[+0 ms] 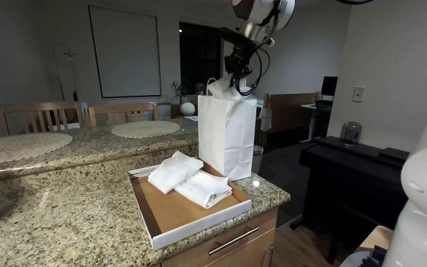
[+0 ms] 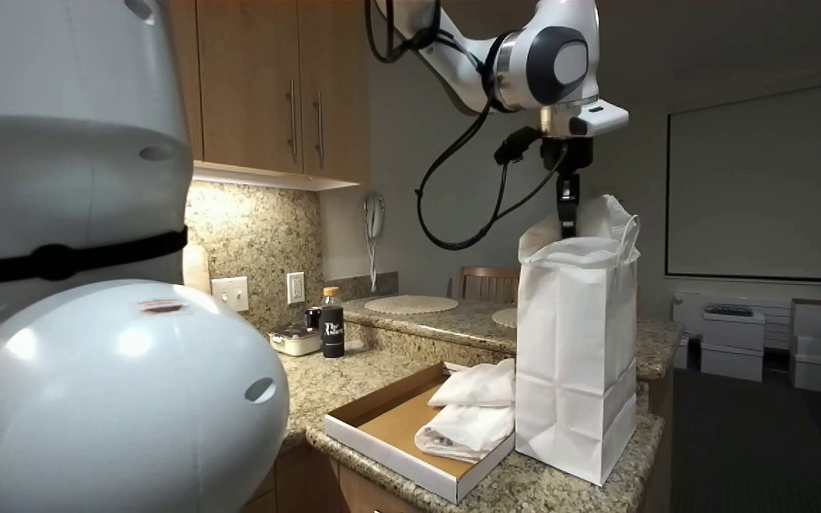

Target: Put the white towels inside the white paper bag

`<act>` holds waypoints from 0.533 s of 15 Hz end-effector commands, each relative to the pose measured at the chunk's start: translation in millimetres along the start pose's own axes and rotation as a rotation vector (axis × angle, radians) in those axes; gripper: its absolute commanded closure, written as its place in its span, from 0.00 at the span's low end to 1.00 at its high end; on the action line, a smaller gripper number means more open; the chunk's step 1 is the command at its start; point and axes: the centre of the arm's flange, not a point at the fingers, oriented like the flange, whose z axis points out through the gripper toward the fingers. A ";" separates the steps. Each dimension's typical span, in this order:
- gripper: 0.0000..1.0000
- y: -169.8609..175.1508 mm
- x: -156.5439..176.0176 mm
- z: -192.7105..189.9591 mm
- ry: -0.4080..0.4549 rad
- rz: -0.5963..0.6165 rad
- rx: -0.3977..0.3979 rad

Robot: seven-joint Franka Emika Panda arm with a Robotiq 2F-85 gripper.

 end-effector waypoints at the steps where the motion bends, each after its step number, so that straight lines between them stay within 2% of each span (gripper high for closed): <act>1: 0.57 -5.2 -4.3 -4.9 -0.007 -0.004 0.017; 8: 0.13 -10.4 -6.7 -38.7 0.019 -0.007 0.090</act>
